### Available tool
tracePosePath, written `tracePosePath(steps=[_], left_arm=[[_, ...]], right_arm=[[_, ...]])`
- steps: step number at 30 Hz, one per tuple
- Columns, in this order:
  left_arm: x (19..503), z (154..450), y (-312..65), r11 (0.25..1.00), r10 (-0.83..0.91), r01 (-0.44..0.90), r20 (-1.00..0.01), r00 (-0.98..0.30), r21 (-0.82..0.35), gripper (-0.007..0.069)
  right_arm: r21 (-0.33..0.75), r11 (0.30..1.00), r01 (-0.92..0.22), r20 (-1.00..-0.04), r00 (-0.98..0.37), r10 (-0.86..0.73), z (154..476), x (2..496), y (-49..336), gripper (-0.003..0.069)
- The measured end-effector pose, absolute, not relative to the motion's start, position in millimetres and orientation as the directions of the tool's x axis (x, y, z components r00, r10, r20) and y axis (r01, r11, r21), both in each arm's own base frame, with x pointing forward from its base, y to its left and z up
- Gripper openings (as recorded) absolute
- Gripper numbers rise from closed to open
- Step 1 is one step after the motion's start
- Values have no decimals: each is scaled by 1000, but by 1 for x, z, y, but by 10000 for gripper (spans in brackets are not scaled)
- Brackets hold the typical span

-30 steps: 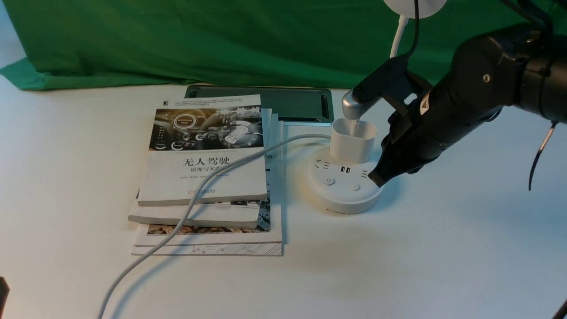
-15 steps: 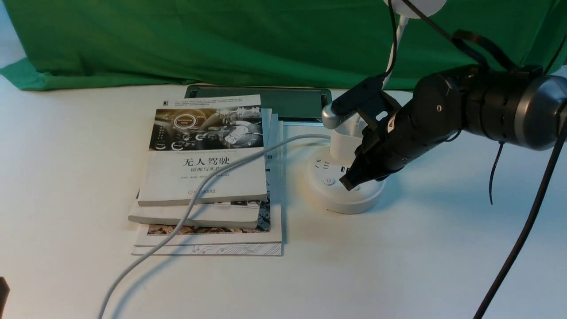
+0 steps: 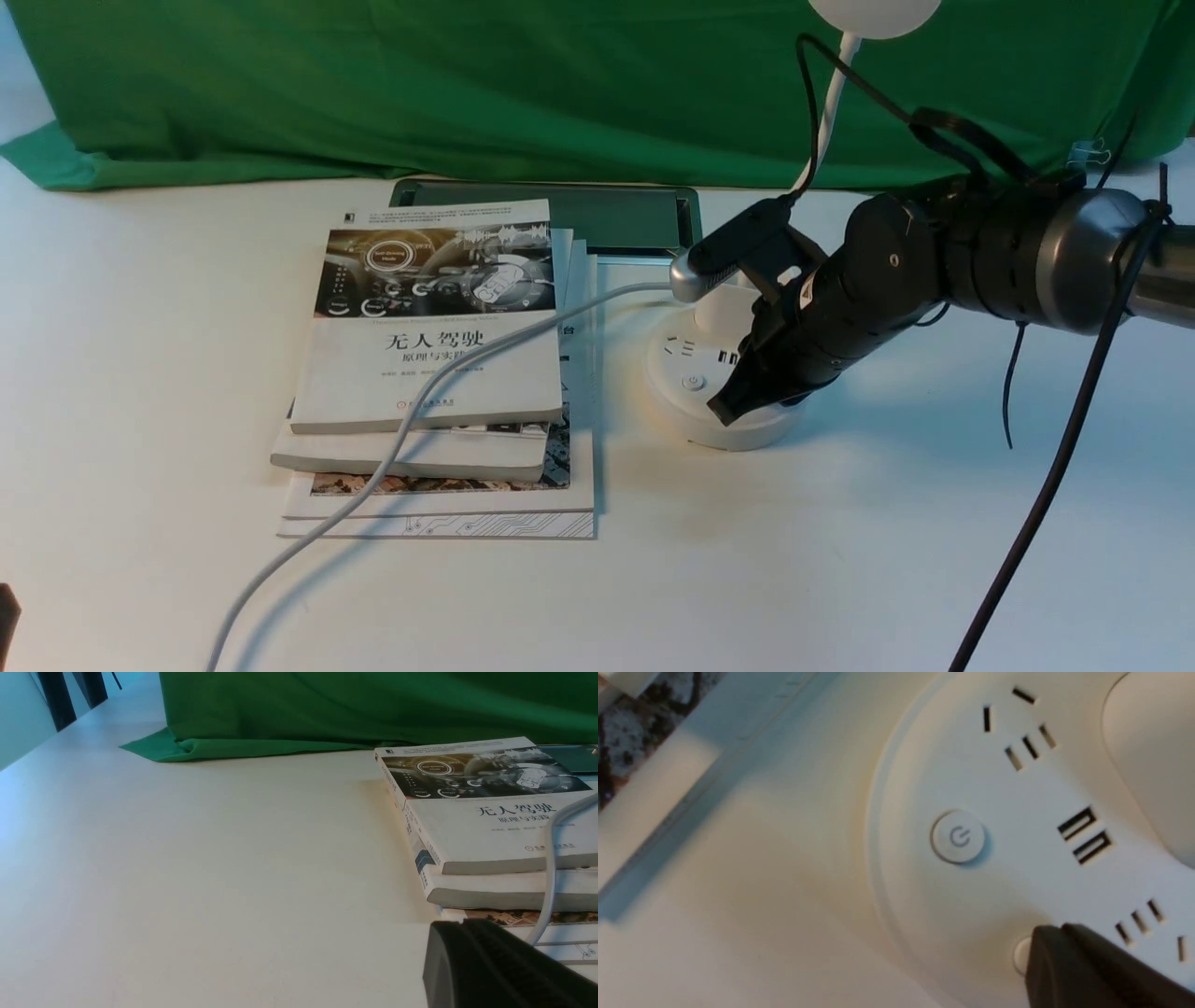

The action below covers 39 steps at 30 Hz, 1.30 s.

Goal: Turn on the desk lamp on the white desktop with your hand.
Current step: 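Press the button on the base of the white desk lamp with the right gripper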

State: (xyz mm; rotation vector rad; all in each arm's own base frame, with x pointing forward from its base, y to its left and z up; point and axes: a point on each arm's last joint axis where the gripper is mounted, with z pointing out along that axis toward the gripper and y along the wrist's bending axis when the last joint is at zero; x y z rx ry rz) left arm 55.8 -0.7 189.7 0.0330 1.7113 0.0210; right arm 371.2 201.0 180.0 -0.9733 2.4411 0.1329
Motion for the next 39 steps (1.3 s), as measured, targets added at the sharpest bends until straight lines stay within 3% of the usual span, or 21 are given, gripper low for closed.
tracePosePath(steps=[33, 38, 39], left_arm=[[56, 190, -1, 999, 34, 10, -990, -140, 33, 21], [56, 190, -1, 999, 34, 10, -990, -140, 33, 21], [56, 190, -1, 999, 34, 10, -990, -140, 33, 21]], right_arm=[[-85, 756, -649, -510, -624, -592, 173, 376, 204, 35], [-84, 758, -647, -519, -621, -588, 194, 367, 199, 39], [-87, 766, -637, -559, -605, -567, 217, 361, 197, 39]])
